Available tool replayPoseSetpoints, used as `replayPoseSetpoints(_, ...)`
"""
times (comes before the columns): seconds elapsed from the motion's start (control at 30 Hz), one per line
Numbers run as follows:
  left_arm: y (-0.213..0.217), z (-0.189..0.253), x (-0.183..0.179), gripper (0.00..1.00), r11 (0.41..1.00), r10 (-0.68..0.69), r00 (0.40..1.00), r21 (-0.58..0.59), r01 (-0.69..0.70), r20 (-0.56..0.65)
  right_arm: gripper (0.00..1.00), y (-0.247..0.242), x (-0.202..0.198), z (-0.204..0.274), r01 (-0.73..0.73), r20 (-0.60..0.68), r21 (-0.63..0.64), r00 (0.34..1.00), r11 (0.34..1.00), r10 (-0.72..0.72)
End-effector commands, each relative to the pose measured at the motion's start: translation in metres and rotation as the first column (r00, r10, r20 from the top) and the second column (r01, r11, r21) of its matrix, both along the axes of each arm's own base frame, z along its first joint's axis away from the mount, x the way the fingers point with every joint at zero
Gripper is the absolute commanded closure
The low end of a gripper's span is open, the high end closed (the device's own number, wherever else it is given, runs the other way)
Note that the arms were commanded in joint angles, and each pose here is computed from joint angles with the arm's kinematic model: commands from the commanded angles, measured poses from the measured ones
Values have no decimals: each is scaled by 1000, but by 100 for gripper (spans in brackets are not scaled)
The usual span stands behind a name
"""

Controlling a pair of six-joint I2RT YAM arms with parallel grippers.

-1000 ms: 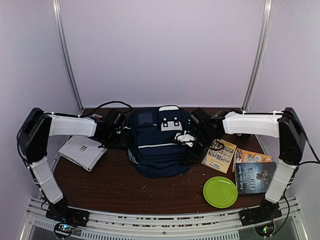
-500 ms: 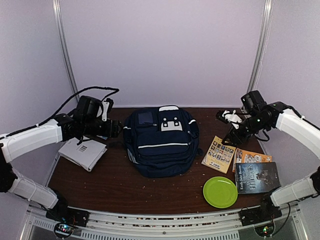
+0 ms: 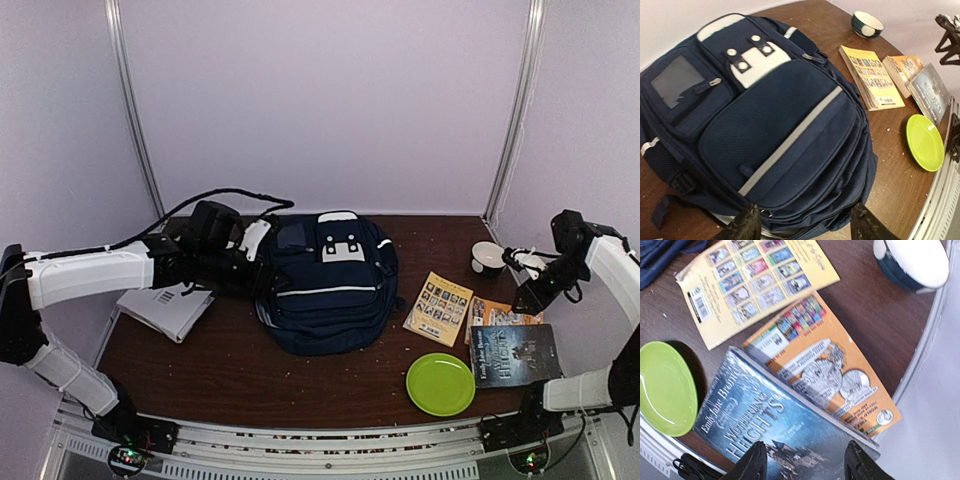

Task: Pack the student bag
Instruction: Pick up the book from the corner of the board.

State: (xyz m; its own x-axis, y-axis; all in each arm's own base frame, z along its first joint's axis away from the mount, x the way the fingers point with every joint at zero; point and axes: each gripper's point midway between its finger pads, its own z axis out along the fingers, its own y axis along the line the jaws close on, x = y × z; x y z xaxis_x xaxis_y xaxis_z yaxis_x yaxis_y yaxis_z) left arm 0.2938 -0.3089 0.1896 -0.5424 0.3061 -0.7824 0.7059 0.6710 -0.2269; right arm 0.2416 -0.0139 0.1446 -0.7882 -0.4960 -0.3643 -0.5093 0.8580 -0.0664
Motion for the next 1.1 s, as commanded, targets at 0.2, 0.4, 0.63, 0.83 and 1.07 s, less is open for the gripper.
replayPoseSetpoints(0.2, -71, -10, -21, 37, 978, -208, 976, 42, 206, 63, 47, -73, -48, -13, 97, -171, -136, 978, 986, -120)
replayPoseSetpoints(0.4, -89, -22, -32, 38, 961, -276, 961, 11, 276, 25, 46, -91, -65, -19, 142, -239, -131, 956, 981, -171)
replayPoseSetpoints(0.63, -104, -33, -34, 35, 949, -314, 949, 0, 314, -33, 36, -91, -83, -43, 139, -309, -111, 936, 984, -167)
replayPoseSetpoints(0.83, -104, -48, -27, 34, 956, -288, 956, 36, 290, -54, 35, -95, -85, -53, 158, -333, -102, 925, 982, -184)
replayPoseSetpoints(1.07, -100, -54, -29, 34, 959, -276, 961, 64, 277, -26, 33, -98, -86, -63, 146, -348, -52, 925, 988, -154)
